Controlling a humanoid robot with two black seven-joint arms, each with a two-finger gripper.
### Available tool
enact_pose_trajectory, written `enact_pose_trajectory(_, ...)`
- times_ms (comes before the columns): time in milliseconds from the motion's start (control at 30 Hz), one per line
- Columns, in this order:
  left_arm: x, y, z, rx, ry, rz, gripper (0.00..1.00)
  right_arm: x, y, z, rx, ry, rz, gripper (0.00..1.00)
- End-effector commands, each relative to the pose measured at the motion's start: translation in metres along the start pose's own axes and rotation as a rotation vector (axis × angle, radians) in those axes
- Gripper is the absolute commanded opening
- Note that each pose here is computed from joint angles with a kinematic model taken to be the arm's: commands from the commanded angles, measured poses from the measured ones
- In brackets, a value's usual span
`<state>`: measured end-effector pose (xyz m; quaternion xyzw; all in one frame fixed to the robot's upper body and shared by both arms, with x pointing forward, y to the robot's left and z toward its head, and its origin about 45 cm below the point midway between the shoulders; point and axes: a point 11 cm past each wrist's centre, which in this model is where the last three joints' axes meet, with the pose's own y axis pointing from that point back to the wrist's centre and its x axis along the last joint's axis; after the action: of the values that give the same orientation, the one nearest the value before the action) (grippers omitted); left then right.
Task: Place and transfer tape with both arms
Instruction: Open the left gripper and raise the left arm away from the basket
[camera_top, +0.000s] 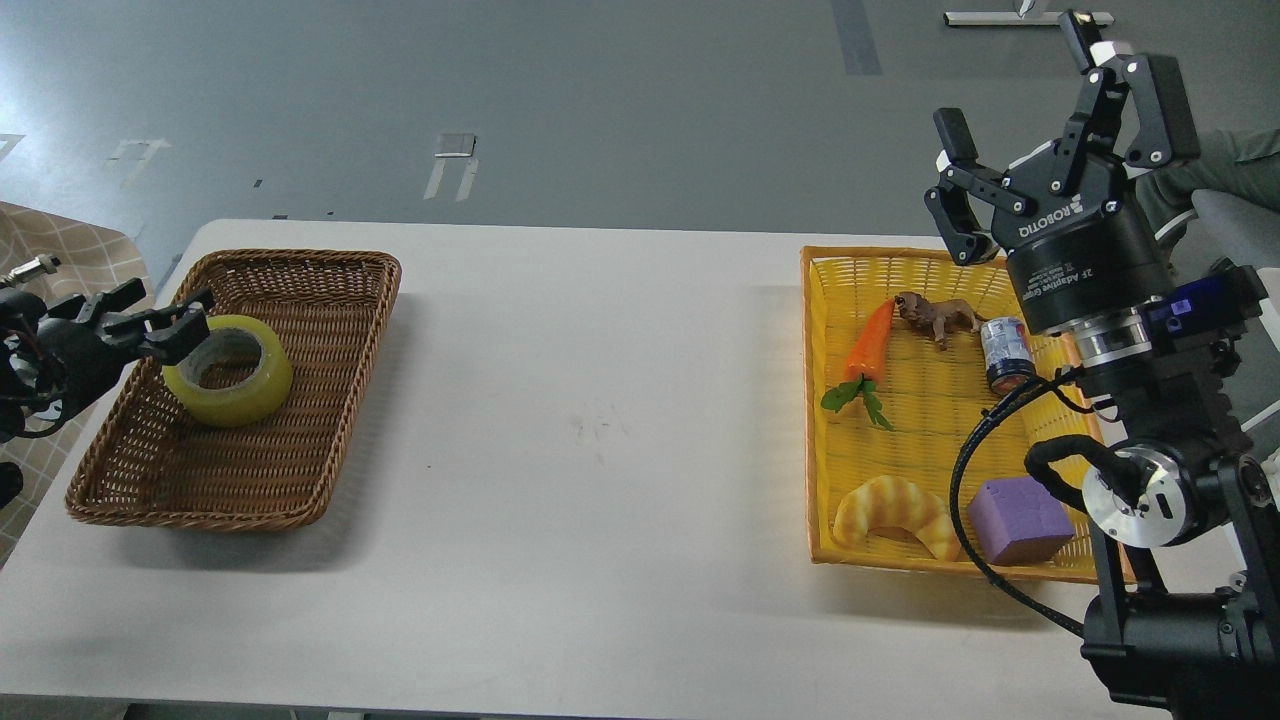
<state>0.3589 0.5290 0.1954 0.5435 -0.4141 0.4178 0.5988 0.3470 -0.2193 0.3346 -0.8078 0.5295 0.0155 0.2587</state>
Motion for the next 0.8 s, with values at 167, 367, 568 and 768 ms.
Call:
enact_pose_trajectory(167, 0.054, -0.047, 0.081, -0.197, 0.093, 0.153, 0.98, 0.0, 0.0, 0.001, -0.003, 0.003, -0.002, 1.0)
enact_pose_trajectory(367, 0.105, -0.054, 0.189, -0.484, 0.357, 0.294, 0.98, -0.003, -0.005, 0.0, -0.021, 0.012, -0.017, 1.0)
enact_pose_trajectory(568, 0.146, -0.04, 0.273, -0.744, 0.84, 0.22, 0.98, 0.0, -0.005, -0.001, -0.036, 0.042, -0.02, 1.0)
enact_pose_trajectory(768, 0.189, -0.036, 0.315, -0.865, 1.273, 0.296, 0.98, -0.001, -0.008, -0.002, -0.051, 0.142, -0.042, 1.0)
